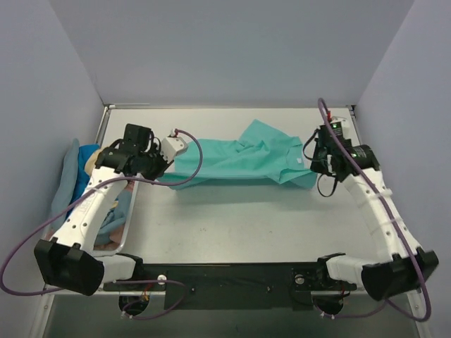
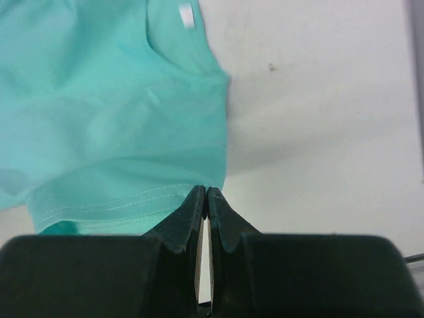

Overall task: Fold and stack the t-shirts
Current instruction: Flatten out the tshirt, then fold the flattened tshirt in 1/3 of the way, then grap the side of the flattened tshirt furthest away from the robot with both arms, then fold the other side of the tshirt into a rectangle

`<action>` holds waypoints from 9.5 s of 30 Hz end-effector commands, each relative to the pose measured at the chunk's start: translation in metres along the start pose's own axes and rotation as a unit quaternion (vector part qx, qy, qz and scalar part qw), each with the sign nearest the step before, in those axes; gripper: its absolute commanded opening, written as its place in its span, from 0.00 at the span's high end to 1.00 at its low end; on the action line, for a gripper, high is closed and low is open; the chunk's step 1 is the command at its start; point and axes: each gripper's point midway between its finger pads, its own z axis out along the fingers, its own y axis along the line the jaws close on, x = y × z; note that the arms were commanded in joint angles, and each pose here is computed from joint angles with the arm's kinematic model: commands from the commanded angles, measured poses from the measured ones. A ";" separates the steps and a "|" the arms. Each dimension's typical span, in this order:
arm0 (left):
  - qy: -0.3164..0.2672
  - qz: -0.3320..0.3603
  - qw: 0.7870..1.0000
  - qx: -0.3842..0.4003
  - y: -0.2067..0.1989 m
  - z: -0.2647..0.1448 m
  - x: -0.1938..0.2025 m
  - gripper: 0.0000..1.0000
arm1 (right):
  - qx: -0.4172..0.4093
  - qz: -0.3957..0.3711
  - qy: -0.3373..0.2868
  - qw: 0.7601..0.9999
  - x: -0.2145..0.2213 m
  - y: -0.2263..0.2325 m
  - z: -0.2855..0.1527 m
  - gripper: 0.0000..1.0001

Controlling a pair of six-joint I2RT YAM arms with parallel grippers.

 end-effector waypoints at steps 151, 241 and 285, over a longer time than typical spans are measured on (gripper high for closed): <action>0.052 0.000 0.998 -0.034 0.017 0.045 0.084 0.32 | 0.007 -0.051 0.131 0.990 0.078 0.029 0.058 0.34; 0.046 -0.046 0.987 0.144 0.129 0.205 -0.046 0.38 | -0.079 -0.073 0.165 0.980 -0.070 0.068 0.207 1.00; 0.083 -0.028 0.983 0.164 0.002 0.094 0.048 1.00 | -0.063 0.021 0.239 0.969 0.119 0.021 0.090 1.00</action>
